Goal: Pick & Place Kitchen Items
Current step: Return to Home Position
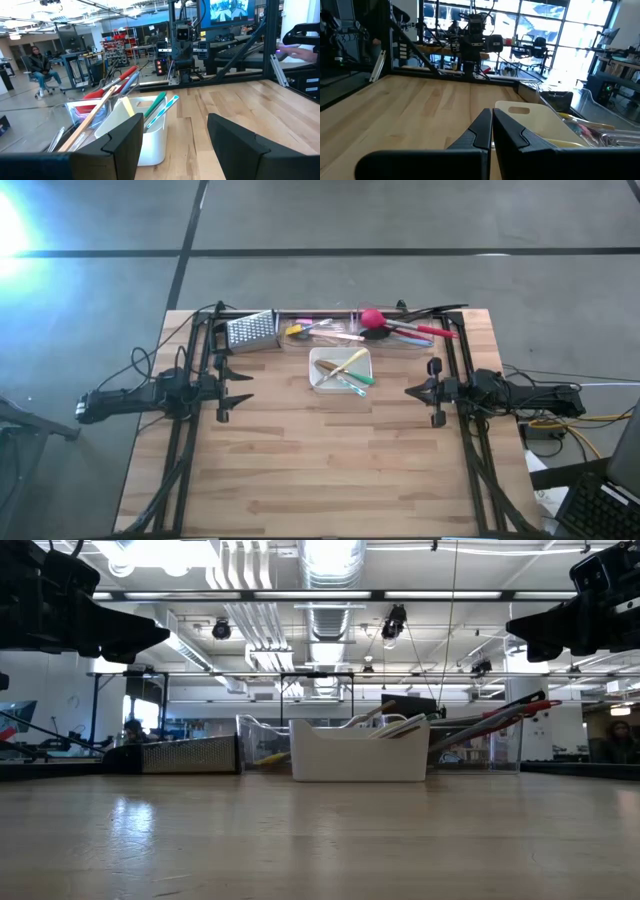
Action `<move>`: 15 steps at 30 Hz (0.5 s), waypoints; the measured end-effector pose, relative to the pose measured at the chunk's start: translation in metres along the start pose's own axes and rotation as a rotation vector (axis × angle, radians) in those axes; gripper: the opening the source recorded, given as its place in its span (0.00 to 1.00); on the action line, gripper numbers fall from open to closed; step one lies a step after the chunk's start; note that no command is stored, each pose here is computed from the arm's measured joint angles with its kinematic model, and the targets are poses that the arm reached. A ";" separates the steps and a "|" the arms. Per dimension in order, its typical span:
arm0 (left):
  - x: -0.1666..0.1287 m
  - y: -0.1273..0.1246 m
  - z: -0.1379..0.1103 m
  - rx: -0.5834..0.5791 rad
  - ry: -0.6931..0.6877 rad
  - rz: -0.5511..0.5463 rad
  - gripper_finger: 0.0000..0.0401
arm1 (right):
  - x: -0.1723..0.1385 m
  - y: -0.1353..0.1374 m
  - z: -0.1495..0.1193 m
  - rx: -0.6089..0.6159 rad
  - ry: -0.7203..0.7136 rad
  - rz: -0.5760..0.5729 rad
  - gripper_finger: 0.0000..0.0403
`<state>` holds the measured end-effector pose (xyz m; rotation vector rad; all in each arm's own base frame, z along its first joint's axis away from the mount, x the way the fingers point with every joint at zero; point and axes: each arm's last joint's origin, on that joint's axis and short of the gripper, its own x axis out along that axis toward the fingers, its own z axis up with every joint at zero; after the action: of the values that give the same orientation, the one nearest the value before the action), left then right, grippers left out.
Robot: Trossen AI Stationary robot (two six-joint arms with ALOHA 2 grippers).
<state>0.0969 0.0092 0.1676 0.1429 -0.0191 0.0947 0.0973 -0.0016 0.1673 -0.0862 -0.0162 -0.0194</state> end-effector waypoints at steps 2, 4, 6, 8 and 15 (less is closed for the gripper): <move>0.000 0.000 0.000 0.000 0.000 0.000 0.57 | 0.000 0.000 0.000 0.000 0.000 0.000 0.02; 0.000 0.000 0.000 0.000 0.001 0.000 0.57 | 0.000 0.000 0.000 0.000 0.001 0.000 0.02; 0.000 0.000 0.000 0.000 0.001 0.000 0.57 | 0.000 0.000 0.000 0.000 0.001 0.000 0.02; 0.000 0.000 0.000 0.000 0.001 0.000 0.57 | 0.000 0.000 0.000 0.000 0.004 0.000 0.02; 0.000 0.000 0.000 0.000 0.001 0.000 0.57 | 0.003 0.000 -0.004 0.000 0.048 0.005 0.02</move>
<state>0.0970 0.0092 0.1674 0.1428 -0.0183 0.0947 0.1003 -0.0016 0.1636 -0.0862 0.0323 -0.0166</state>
